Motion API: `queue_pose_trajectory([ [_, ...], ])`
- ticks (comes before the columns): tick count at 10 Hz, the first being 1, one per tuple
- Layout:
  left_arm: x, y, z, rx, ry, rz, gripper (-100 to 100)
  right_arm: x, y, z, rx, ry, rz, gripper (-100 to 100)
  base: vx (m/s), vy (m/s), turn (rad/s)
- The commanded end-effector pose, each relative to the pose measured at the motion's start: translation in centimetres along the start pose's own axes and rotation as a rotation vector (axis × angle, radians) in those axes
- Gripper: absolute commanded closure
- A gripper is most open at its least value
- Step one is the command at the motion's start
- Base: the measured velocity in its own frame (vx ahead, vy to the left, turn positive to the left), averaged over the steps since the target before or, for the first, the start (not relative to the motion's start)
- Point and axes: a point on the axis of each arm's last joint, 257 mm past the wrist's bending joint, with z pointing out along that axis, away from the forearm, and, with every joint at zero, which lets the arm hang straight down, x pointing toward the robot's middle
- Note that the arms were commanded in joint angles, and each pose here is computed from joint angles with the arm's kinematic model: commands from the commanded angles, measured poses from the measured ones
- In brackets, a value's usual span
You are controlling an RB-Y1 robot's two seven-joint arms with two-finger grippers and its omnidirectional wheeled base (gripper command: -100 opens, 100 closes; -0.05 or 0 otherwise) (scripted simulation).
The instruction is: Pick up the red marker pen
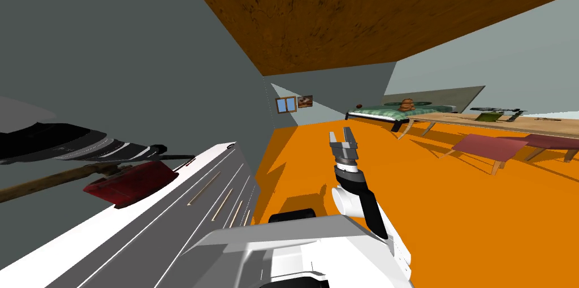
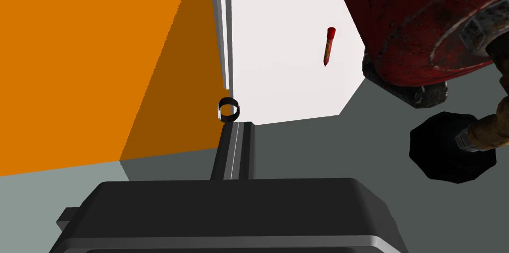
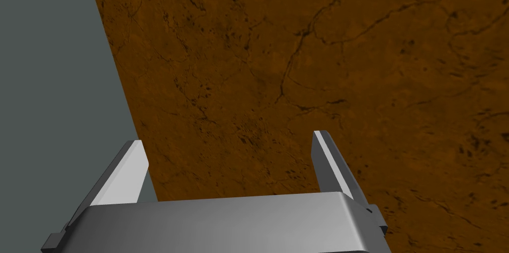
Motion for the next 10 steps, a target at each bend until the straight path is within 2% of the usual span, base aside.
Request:
queue_pose_trajectory([
  [1,0.0,0.0,0.0,0.0,0.0,0.0,0,0.0,0.0,0.0,0.0,0.0,0.0,0,0.0,0.0,0.0],
  [2,2.2,0.2,1.2,0.018,0.033,-0.022,-100,0.0,0.0,0.0,0.0,0.0,0.0,0,0.062,0.093,-0.08],
  [4,3.9,0.4,2.0,0.032,0.058,-0.038,-100,0.0,0.0,0.0,0.0,0.0,0.0,0,0.139,0.123,-0.064],
  [7,7.3,0.5,3.6,0.061,0.106,-0.073,-100,0.0,0.0,0.0,0.0,0.0,0.0,0,0.134,0.137,-0.061],
  [8,6.6,0.5,3.4,0.055,0.097,-0.066,-100,0.0,0.0,0.0,0.0,0.0,0.0,0,0.044,0.053,-0.013],
  [9,6.7,0.5,3.4,0.056,0.098,-0.067,0,0.0,0.0,0.0,0.0,0.0,0.0,0,0.009,0.012,-0.001],
  [10,3.8,0.5,1.9,0.03,0.055,-0.039,-100,0.0,0.0,0.0,0.0,0.0,0.0,0,-0.088,-0.097,0.086],
])
